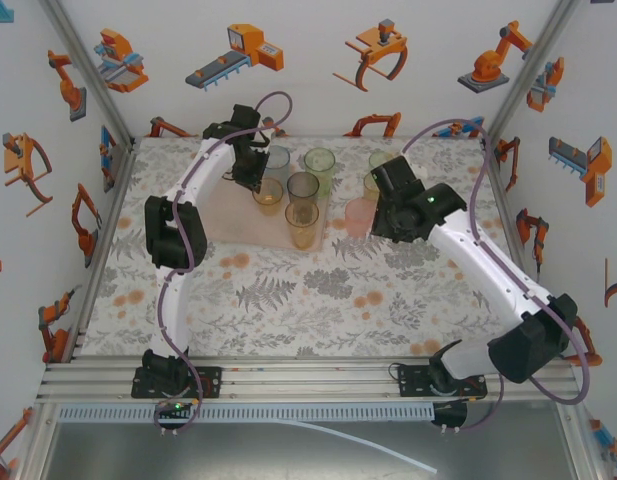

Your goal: Place the glasses into the tray

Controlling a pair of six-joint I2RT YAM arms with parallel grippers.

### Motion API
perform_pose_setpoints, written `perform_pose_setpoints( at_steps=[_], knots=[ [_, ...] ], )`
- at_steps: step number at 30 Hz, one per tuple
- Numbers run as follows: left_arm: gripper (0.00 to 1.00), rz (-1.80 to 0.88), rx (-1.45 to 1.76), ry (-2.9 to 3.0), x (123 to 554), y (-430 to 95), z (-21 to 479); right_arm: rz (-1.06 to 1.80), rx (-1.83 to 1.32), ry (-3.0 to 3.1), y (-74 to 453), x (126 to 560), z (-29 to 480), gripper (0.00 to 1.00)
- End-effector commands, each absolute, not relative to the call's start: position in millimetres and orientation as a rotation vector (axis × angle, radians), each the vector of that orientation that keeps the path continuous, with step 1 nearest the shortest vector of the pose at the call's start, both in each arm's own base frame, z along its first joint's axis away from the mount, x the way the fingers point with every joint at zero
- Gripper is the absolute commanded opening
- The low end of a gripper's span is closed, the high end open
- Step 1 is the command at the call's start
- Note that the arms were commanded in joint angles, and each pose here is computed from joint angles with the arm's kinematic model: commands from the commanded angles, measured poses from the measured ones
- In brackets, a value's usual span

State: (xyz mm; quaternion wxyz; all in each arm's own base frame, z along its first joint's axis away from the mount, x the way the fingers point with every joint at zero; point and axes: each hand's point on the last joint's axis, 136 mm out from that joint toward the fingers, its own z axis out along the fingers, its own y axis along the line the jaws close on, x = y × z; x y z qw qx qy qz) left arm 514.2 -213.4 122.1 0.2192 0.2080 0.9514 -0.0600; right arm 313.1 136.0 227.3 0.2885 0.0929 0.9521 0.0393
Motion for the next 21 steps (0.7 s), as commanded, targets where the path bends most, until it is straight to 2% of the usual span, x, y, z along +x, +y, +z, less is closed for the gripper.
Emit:
perform_pose_setpoints(
  at_steps=[1, 4, 17, 21],
  knots=[
    [0.31, -0.177, 0.608, 2.599, 518, -219, 130, 0.134, 0.296, 2.548, 134, 322, 220, 0.43],
    [0.37, -0.178, 0.610, 2.601, 517, -219, 131, 0.138, 0.309, 2.552, 133, 332, 216, 0.43],
    [0.44, -0.219, 0.622, 2.576, 500, -218, 164, 0.133, 0.353, 2.566, 128, 375, 192, 0.43],
    [0.49, -0.216, 0.610, 2.563, 492, -216, 180, 0.143, 0.346, 2.579, 133, 393, 185, 0.43]
  ],
)
